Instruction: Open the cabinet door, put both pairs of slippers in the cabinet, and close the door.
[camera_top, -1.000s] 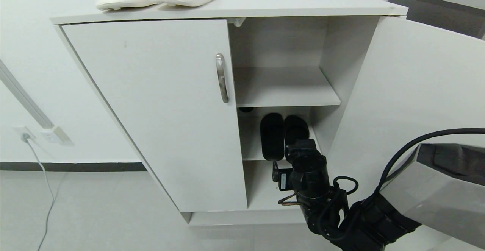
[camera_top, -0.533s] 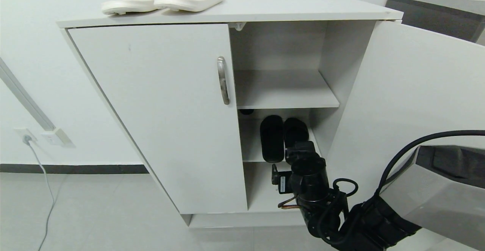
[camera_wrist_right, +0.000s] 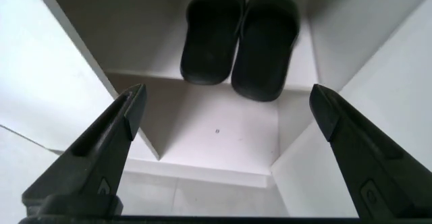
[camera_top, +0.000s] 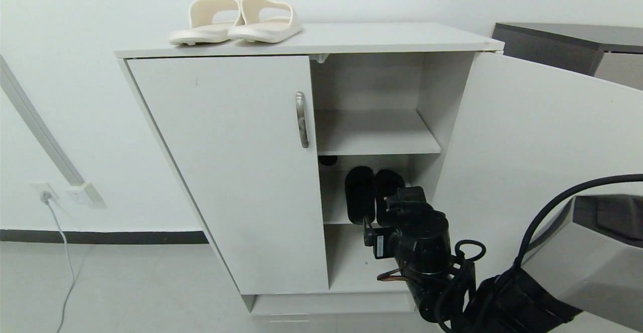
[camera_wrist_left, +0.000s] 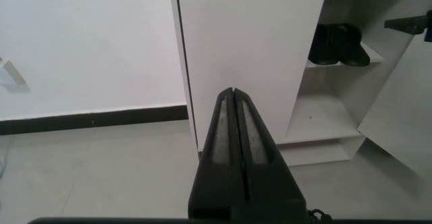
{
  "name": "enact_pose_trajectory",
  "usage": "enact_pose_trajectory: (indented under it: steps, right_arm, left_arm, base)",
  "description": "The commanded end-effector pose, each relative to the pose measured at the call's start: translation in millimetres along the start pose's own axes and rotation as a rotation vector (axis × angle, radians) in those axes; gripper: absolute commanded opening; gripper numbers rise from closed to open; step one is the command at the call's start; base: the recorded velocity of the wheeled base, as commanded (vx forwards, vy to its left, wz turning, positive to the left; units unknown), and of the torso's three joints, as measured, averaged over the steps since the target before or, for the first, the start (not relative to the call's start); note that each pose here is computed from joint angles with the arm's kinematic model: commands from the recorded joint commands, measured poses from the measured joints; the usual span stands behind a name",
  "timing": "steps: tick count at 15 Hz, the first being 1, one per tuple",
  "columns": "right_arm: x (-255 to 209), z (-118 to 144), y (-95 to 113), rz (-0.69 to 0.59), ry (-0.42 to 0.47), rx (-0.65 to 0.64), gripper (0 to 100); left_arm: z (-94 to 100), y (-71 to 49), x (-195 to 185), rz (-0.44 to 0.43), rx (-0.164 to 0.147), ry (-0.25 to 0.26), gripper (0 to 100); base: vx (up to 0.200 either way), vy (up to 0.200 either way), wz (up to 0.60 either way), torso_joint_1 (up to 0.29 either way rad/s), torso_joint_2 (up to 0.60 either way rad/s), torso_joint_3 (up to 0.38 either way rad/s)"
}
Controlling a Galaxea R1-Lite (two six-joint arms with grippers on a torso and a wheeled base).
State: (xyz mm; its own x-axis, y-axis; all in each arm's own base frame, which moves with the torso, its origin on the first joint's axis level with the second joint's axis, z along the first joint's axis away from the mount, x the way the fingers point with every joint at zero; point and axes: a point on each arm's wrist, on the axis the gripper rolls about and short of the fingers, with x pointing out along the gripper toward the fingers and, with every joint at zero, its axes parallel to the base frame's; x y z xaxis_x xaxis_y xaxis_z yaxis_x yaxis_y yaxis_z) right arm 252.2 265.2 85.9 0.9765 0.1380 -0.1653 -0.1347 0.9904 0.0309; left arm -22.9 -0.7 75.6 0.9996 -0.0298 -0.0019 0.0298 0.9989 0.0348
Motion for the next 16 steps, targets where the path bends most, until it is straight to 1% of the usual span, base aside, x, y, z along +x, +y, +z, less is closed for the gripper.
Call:
enact_pose_trajectory:
  steps: [1,6,16]
  right_arm:
    - [-20,17,-1,0.034,-0.030,0.017,100]
    - [-30,15,1,0.057,-0.022,-0.014,100]
    - [-33,10,5,0.071,-0.009,-0.028,100]
  left_arm:
    - [0.0,0.0,0,0.001,-0.001,0.000,0]
    - [0.0,0.0,0,0.001,-0.006,0.001,0]
    - [0.0,0.0,0,0.001,-0.004,0.000,0]
  base:
    - [0.000,0.000,0.00,0.000,0.00,0.000]
    - [0.000,0.000,0.00,0.000,0.00,0.000]
    - [0.000,0.200,0.00,0.005,0.00,0.003]
